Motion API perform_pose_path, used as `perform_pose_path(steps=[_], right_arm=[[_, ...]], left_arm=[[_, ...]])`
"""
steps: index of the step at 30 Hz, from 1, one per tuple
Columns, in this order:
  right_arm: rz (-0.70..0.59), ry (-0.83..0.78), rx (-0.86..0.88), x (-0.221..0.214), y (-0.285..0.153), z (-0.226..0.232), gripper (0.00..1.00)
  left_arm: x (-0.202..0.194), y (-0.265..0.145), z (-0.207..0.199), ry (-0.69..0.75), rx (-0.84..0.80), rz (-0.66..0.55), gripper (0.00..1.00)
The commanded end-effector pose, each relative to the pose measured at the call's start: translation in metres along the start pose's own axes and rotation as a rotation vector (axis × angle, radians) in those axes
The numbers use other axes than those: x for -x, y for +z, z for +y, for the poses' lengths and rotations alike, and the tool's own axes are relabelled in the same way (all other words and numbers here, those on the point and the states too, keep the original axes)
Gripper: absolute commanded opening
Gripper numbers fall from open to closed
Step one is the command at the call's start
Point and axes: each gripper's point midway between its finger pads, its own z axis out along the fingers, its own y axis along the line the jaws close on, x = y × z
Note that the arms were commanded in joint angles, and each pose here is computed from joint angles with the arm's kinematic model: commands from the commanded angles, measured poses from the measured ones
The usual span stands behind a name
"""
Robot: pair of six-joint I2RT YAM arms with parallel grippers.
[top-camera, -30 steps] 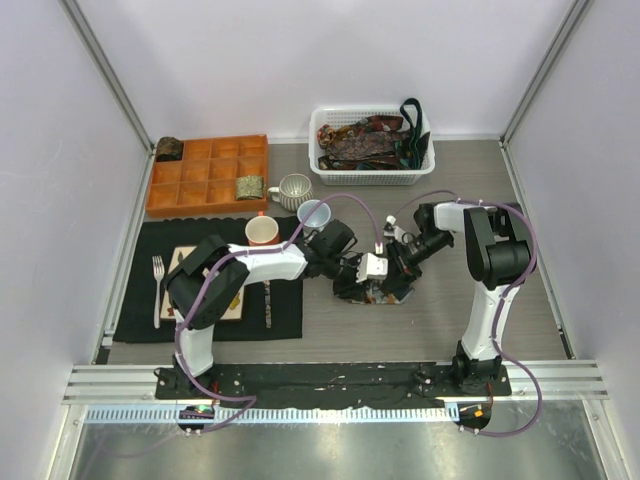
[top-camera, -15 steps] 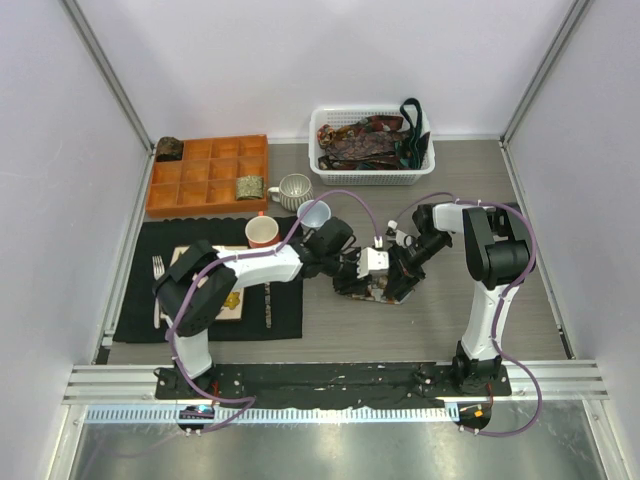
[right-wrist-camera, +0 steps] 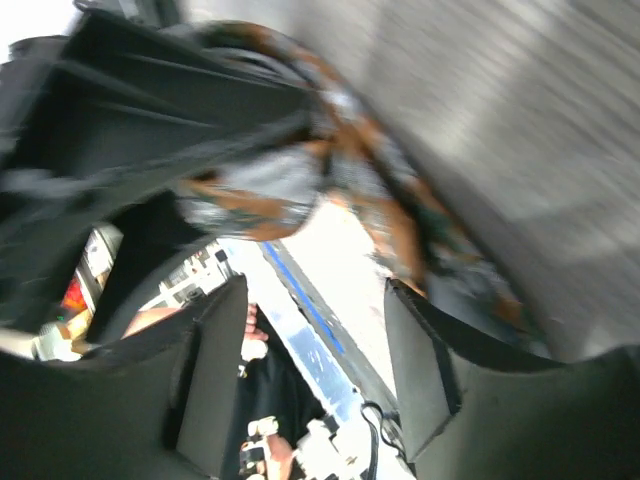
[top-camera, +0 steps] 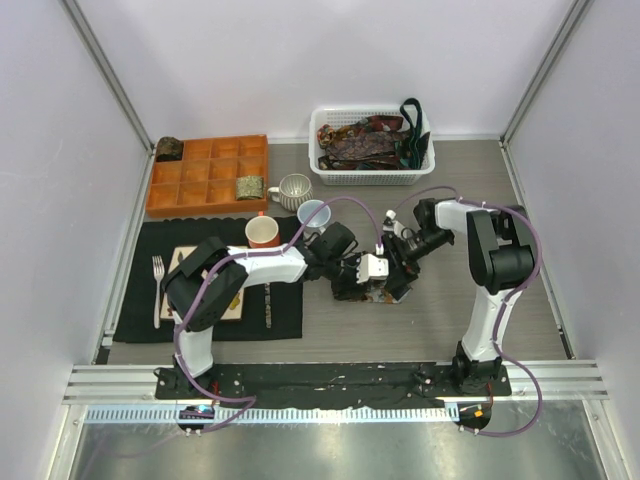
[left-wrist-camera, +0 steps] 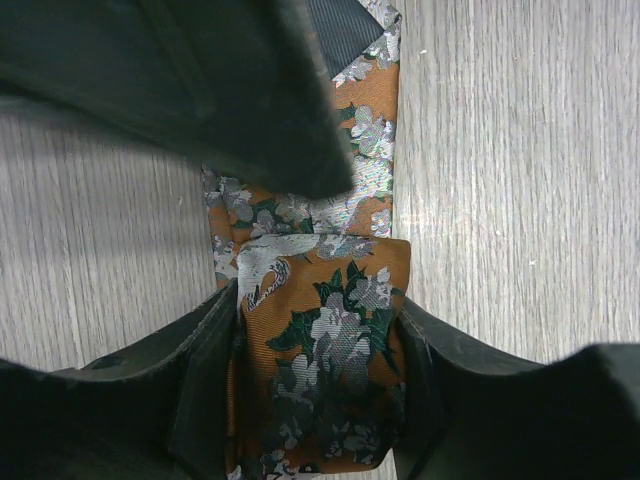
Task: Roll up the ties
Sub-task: Roll the tie at the center of the board.
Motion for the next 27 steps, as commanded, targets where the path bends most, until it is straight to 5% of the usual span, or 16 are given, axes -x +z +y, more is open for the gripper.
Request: perform_pose_path(steps=[1, 16, 27], right_arm=[[-0.063, -0.131, 0.123, 0.017, -0.009, 0.047, 0.63], [0.021, -0.108, 0.029, 0.019, 0.029, 0.028, 0.53], [0.019, 0.018, -0.055, 0.017, 0.029, -0.016, 0.02]], left_arm=[[-0.034, 0.002, -0.006, -0.039, -0.019, 0.106, 0.56], [-0.031, 0.005, -0.004, -0.057, -0.018, 0.1, 0.52], [-0.02, 0.001, -0.003, -0.042, -0.019, 0.073, 0.59]])
